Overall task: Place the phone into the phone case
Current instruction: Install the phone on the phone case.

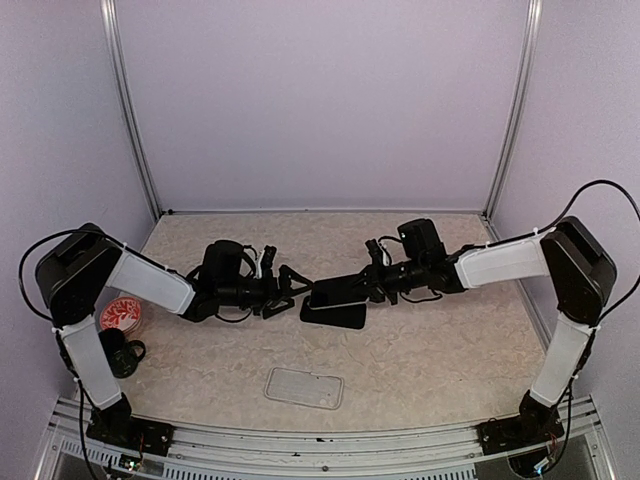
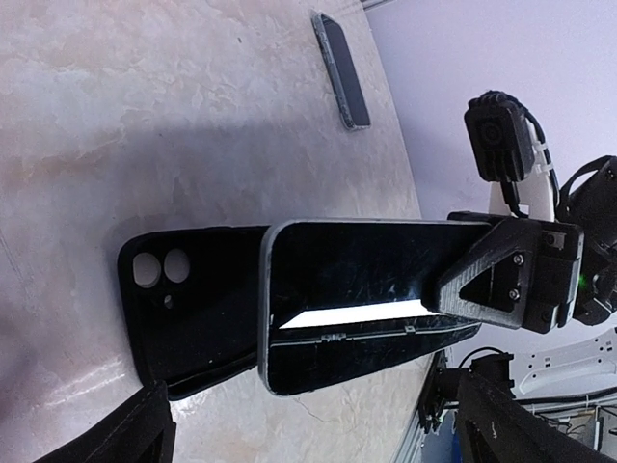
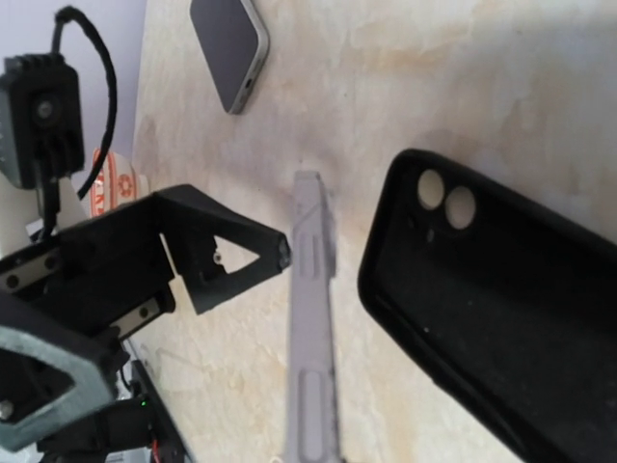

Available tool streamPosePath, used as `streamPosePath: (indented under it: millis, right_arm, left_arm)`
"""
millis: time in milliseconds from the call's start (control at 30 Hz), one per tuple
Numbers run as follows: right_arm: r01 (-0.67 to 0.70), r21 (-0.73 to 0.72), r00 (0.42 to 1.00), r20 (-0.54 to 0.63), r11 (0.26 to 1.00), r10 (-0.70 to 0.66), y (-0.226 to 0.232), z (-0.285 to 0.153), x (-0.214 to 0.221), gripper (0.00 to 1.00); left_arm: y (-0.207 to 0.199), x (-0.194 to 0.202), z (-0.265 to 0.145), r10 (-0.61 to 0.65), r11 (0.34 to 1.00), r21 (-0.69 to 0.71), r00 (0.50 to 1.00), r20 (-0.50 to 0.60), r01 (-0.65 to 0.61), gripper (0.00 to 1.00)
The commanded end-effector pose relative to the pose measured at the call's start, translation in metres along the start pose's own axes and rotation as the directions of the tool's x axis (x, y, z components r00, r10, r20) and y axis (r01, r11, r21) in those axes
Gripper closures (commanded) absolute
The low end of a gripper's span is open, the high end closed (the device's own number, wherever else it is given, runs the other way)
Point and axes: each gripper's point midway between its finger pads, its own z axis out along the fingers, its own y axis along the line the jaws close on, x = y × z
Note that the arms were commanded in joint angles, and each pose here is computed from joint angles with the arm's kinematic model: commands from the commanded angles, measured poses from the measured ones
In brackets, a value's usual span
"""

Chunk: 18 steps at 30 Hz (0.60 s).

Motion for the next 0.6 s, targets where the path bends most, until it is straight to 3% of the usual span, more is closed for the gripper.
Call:
streamPosePath:
  millis: [0, 567]
  right_arm:
    - [0.03, -0.094, 1.0, -0.006, 0.995, -0.03, 0.023, 0.006, -0.007, 1.0]
    - [-0.011, -0.091, 0.999, -0.041, 0.996, 0.008, 0.0, 0.015, -0.008, 1.0]
  left_arm:
    - [0.001, 0.0, 0.003, 0.003, 0.999, 0.035, 1.0, -0.005, -0.003, 0.01]
    - [0.012, 0.001, 0.013, -0.016, 1.0, 0.023, 1.0, -0.023, 0.017, 0.01]
